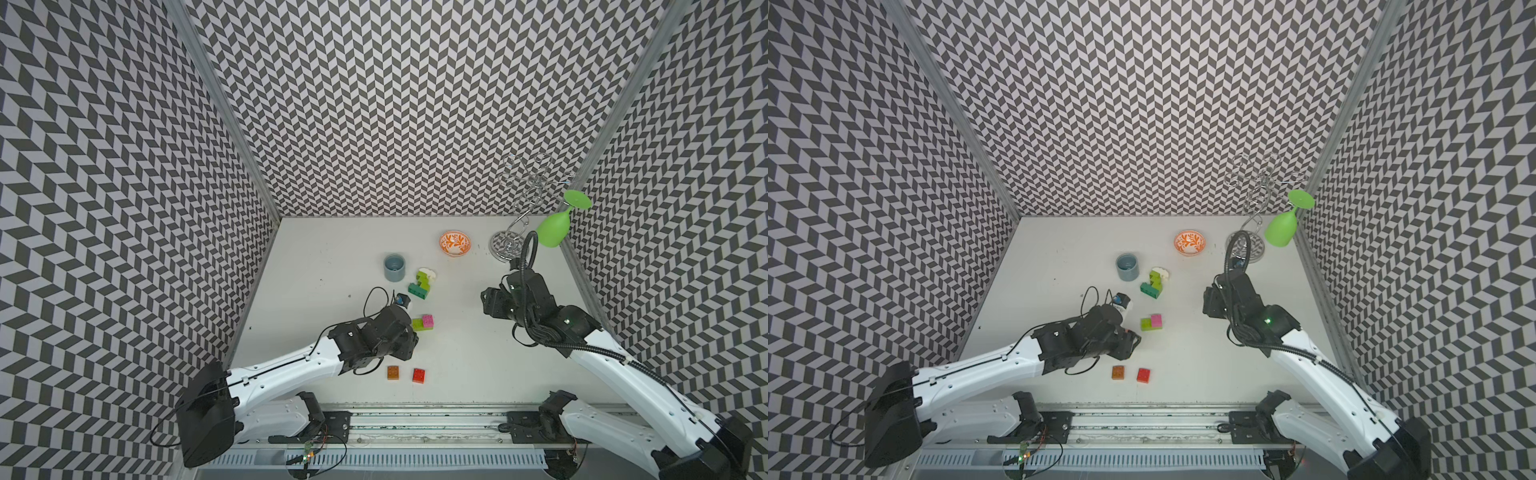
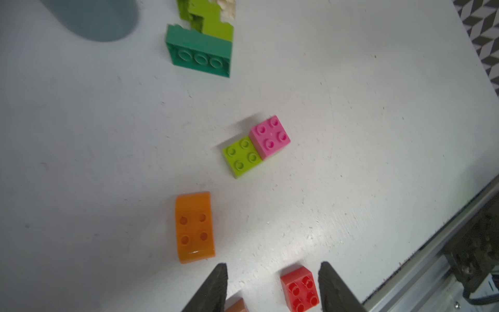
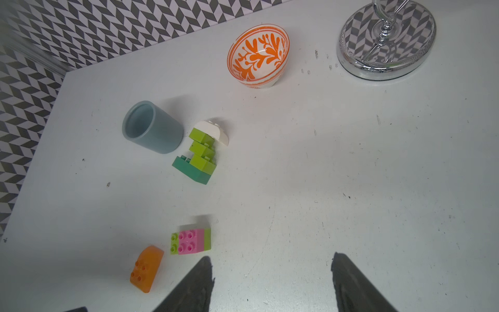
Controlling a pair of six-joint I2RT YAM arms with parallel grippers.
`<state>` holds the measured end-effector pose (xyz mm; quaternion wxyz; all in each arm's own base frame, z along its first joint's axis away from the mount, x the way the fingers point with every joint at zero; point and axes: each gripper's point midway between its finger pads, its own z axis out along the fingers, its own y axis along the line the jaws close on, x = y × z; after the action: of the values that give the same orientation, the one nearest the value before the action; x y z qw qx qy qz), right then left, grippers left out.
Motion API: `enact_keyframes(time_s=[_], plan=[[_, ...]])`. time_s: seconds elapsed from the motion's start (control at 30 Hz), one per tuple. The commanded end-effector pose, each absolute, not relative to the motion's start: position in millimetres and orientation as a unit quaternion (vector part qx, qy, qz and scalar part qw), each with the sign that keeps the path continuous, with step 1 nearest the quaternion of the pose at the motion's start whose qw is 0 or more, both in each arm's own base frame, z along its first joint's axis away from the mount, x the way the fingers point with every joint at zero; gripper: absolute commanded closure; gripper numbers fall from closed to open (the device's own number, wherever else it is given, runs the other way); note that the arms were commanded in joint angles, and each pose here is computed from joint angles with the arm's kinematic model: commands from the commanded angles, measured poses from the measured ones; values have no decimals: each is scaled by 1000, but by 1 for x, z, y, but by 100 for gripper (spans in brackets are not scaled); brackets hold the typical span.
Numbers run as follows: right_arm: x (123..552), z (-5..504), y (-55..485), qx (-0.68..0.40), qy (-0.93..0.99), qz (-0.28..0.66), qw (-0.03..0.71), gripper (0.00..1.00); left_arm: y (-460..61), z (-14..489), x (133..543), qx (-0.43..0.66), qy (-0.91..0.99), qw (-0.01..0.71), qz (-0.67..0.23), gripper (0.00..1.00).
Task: Assemble the letter s with lego
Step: Pick up the lego brick from the center of the board.
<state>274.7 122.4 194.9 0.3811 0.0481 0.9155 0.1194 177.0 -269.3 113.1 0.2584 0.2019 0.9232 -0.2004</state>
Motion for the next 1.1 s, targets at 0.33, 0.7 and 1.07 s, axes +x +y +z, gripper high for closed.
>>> enact_keyframes(time_s=[0.33,0.7,1.07], plan=[[280,202,121,44,906,123,402,30,-318,51,118,274,934,139,-180,33],[281,195,122,40,909,124,396,30,-308,59,126,263,943,150,-135,30],[283,192,126,38,910,131,392,31,-290,70,118,173,967,138,-128,29]])
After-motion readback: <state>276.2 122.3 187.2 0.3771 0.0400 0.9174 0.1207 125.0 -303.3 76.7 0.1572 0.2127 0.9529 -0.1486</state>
